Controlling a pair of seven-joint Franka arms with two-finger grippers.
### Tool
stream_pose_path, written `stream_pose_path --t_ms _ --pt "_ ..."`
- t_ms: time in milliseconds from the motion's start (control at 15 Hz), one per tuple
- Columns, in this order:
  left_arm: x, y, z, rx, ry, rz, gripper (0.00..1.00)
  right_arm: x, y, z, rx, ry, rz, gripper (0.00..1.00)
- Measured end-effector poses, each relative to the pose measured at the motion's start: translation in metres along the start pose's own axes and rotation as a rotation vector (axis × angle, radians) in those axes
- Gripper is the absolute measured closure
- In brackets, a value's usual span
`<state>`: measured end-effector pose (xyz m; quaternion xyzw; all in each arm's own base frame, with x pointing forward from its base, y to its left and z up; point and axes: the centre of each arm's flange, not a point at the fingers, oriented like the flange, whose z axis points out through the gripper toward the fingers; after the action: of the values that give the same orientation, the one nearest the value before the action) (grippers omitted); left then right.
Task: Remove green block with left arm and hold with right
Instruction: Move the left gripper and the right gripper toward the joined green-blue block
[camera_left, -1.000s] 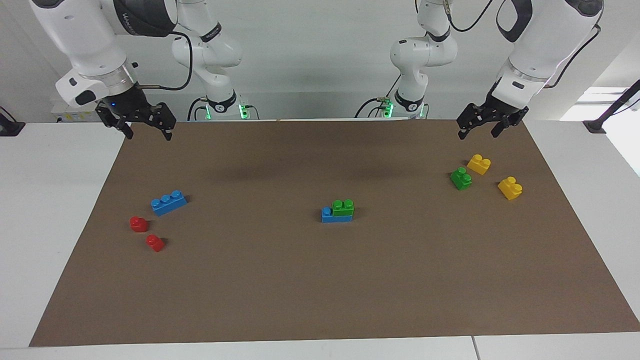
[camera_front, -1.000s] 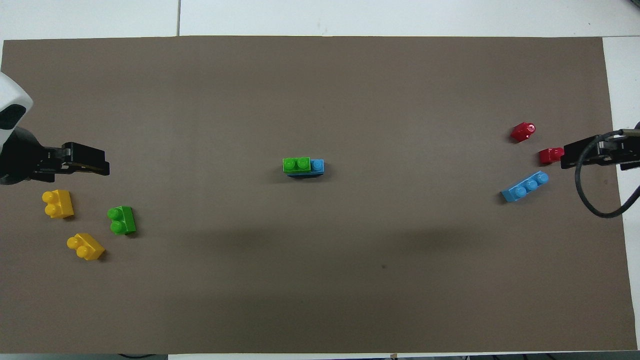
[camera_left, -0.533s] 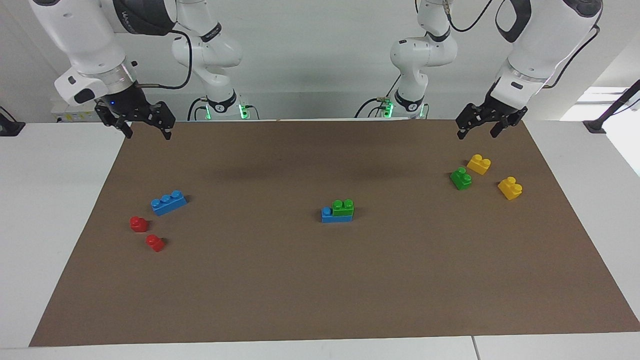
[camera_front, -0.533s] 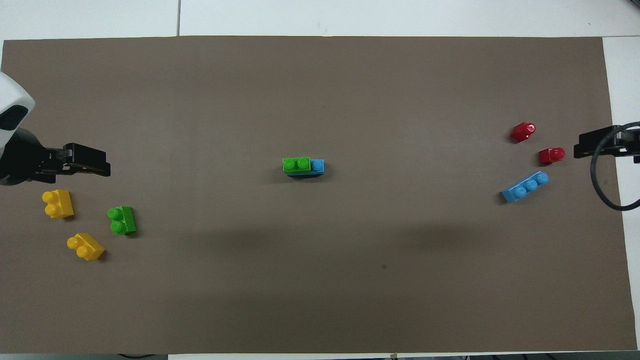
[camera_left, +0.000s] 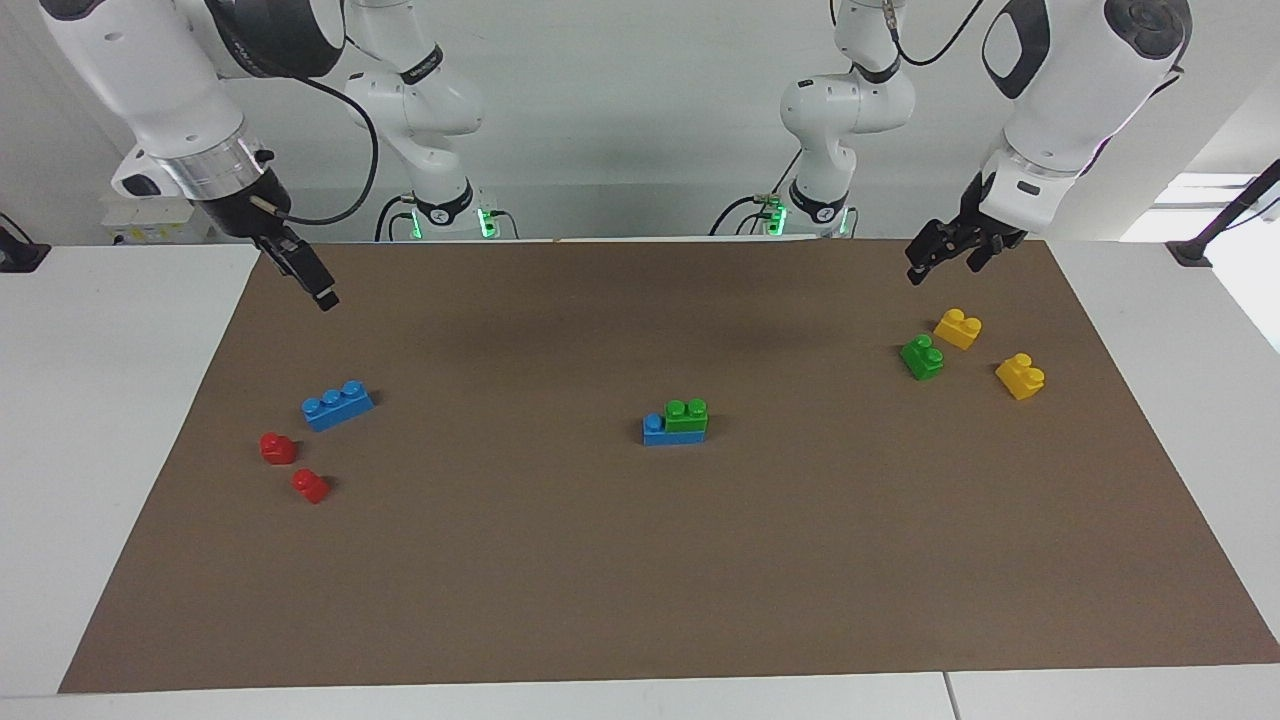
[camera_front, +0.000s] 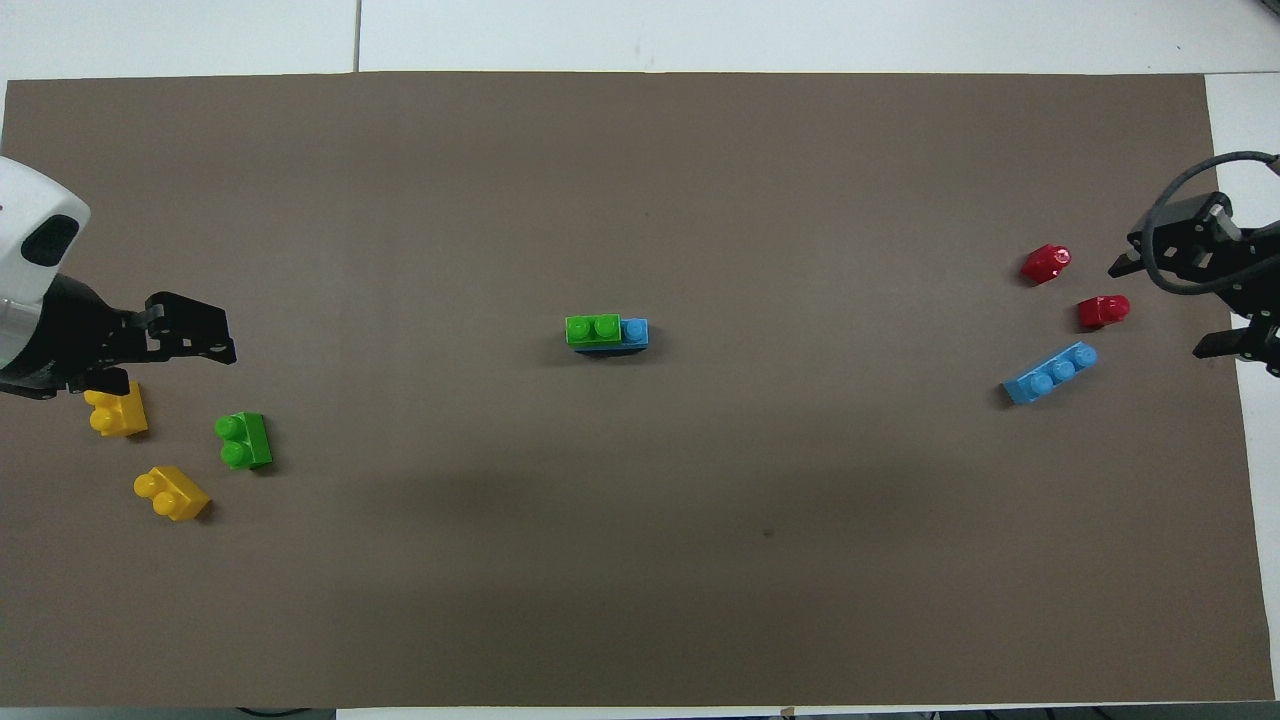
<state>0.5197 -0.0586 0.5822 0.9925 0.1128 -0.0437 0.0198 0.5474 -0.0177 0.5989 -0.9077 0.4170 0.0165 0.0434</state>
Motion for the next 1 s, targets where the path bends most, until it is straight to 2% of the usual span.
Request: stream_pose_path --t_ms 133,267,467,800,1000 --pt "-0.007 0.009 0.005 0.007 -0.008 -0.063 0.0 -0.005 -0.007 0.009 0.004 -0.033 0.138 0.0" --pt "-0.015 0.016 0.009 0.013 -0.014 -0.142 0.0 -0.01 -0.018 0.021 0.018 -0.093 0.246 0.0" --pt "-0.027 0.036 0.016 0.014 0.001 -0.287 0.0 -0.011 -0.035 0.048 0.022 -0.152 0.321 0.0" --pt "-0.052 0.082 0.034 -0.007 0.04 -0.584 0.0 -0.024 -0.089 0.102 0.083 -0.315 0.537 0.01" --pt "-0.068 0.111 0.043 -0.024 0.053 -0.729 0.0 -0.047 -0.121 0.126 0.089 -0.355 0.656 0.0"
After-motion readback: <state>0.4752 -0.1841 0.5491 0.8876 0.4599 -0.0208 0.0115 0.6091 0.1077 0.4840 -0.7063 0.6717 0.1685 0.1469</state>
